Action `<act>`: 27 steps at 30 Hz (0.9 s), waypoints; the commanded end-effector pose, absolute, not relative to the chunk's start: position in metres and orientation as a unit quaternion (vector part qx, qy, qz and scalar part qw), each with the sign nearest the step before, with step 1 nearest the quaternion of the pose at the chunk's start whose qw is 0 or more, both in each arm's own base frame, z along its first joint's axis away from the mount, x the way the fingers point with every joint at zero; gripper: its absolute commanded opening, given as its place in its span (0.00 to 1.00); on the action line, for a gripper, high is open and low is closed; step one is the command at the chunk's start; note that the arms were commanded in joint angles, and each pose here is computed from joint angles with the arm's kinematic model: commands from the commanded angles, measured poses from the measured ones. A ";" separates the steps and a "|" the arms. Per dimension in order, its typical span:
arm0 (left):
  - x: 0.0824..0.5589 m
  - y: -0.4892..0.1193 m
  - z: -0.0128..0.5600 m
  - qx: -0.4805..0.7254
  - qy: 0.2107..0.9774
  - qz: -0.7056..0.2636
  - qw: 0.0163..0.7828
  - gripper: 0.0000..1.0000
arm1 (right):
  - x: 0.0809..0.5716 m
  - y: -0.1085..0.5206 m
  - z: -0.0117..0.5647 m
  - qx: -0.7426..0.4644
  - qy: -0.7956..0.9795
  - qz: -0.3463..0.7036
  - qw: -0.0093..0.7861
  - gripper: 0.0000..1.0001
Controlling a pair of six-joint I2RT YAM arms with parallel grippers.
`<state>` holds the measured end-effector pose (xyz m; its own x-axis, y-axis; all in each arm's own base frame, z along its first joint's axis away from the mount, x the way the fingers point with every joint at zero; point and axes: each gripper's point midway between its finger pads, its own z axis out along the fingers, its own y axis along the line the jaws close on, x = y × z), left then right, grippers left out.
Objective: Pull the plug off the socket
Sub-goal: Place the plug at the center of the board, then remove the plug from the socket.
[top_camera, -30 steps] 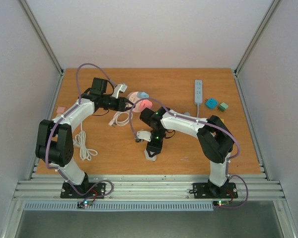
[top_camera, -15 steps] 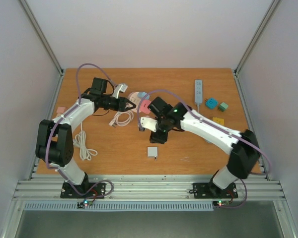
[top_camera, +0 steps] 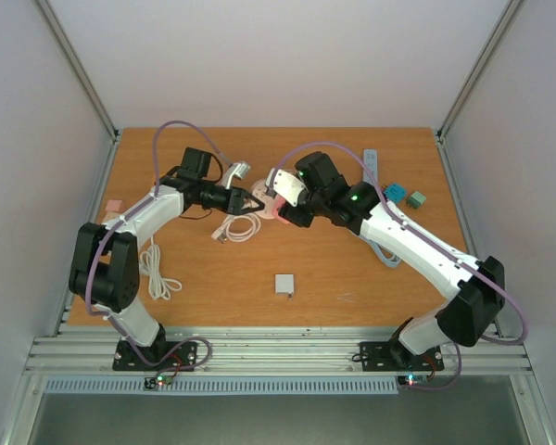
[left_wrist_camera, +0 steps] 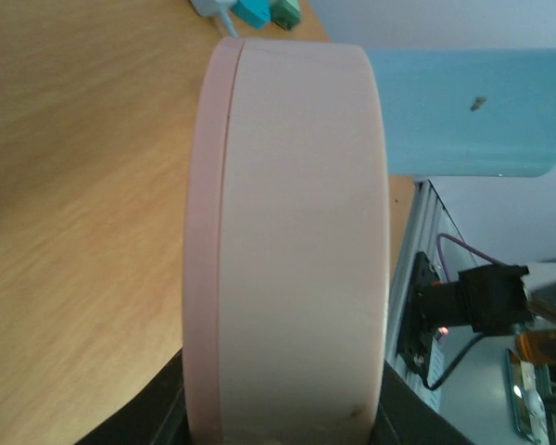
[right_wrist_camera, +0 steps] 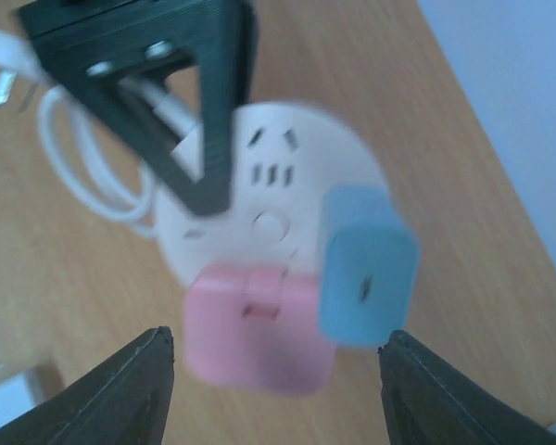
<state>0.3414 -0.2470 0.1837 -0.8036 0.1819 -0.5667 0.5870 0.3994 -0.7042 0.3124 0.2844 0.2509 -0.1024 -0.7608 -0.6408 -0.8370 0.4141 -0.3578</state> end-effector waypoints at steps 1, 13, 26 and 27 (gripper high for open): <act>0.328 -0.266 0.203 0.291 0.769 -0.532 0.205 0.01 | 0.345 0.291 0.271 -0.493 0.741 0.014 0.456 0.62; 0.318 -0.277 0.202 0.315 0.756 -0.541 0.190 0.00 | 0.351 0.286 0.238 -0.495 0.749 -0.011 0.440 0.50; 0.320 -0.276 0.197 0.313 0.762 -0.534 0.191 0.01 | 0.349 0.273 0.228 -0.489 0.768 0.016 0.413 0.16; 0.322 -0.276 0.195 0.312 0.766 -0.528 0.192 0.01 | 0.349 0.273 0.228 -0.490 0.769 0.019 0.411 0.11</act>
